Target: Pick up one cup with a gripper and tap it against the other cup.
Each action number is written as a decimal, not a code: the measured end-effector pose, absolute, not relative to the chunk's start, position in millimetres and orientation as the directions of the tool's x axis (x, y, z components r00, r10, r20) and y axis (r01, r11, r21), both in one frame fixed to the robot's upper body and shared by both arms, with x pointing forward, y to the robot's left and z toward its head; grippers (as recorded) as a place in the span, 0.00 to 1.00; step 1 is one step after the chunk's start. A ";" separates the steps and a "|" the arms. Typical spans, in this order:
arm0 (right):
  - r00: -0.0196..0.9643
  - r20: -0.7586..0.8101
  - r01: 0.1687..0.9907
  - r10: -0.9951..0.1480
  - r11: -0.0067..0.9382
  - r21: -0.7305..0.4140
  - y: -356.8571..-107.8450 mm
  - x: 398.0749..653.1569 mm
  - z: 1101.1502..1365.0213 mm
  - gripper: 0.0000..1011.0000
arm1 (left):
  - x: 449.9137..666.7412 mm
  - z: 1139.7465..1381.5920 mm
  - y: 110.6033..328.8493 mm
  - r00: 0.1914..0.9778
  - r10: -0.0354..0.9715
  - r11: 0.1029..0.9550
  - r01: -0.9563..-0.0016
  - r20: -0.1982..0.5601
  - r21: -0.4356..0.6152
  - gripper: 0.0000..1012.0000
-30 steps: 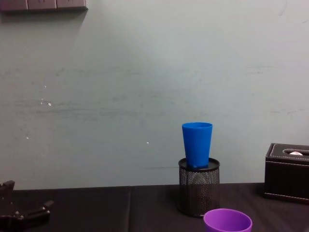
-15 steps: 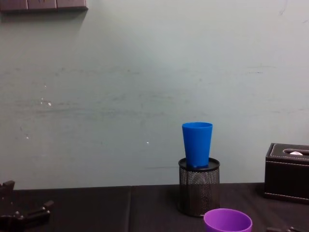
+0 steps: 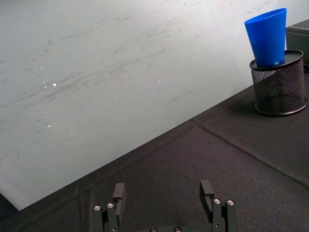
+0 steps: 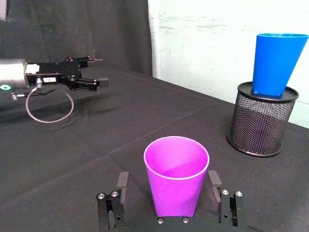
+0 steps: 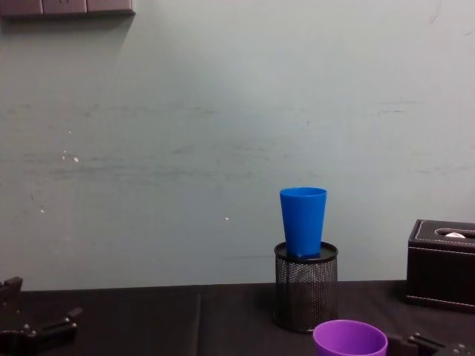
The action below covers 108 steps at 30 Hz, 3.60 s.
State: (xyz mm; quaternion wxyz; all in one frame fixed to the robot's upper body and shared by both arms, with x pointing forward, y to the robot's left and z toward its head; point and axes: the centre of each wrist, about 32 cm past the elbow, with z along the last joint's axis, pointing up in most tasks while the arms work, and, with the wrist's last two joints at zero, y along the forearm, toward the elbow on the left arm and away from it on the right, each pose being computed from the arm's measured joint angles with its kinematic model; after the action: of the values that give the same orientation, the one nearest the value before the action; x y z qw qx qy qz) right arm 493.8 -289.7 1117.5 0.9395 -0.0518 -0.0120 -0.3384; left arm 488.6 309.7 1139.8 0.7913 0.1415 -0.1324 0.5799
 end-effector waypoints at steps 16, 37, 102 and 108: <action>0.753 0.057 0.658 -0.656 0.749 -0.072 -275.3 507.7 1114.1 0.99 | 488.6 1139.8 309.6 0.292 0.880 0.287 -0.955 0.374 0.070 0.99; 0.756 0.061 0.655 -0.652 0.752 -0.077 -270.3 511.6 1115.4 0.86 | 488.6 1139.8 309.7 0.292 0.880 0.287 -0.955 0.374 0.070 0.99; 0.756 0.059 0.655 -0.652 0.752 -0.075 -270.8 511.0 1115.2 0.71 | 488.6 1139.8 309.6 0.292 0.880 0.287 -0.955 0.374 0.070 0.99; 0.756 0.059 0.655 -0.652 0.752 -0.075 -270.8 511.0 1115.2 0.71 | 488.6 1139.8 309.7 0.292 0.880 0.287 -0.955 0.374 0.070 0.99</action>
State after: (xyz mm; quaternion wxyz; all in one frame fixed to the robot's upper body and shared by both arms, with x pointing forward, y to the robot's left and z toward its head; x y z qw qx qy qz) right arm 511.0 -270.8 1115.2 0.9359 -0.0457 -0.0146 -0.3490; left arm 488.6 309.7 1139.8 0.7913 0.1415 -0.1324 0.5799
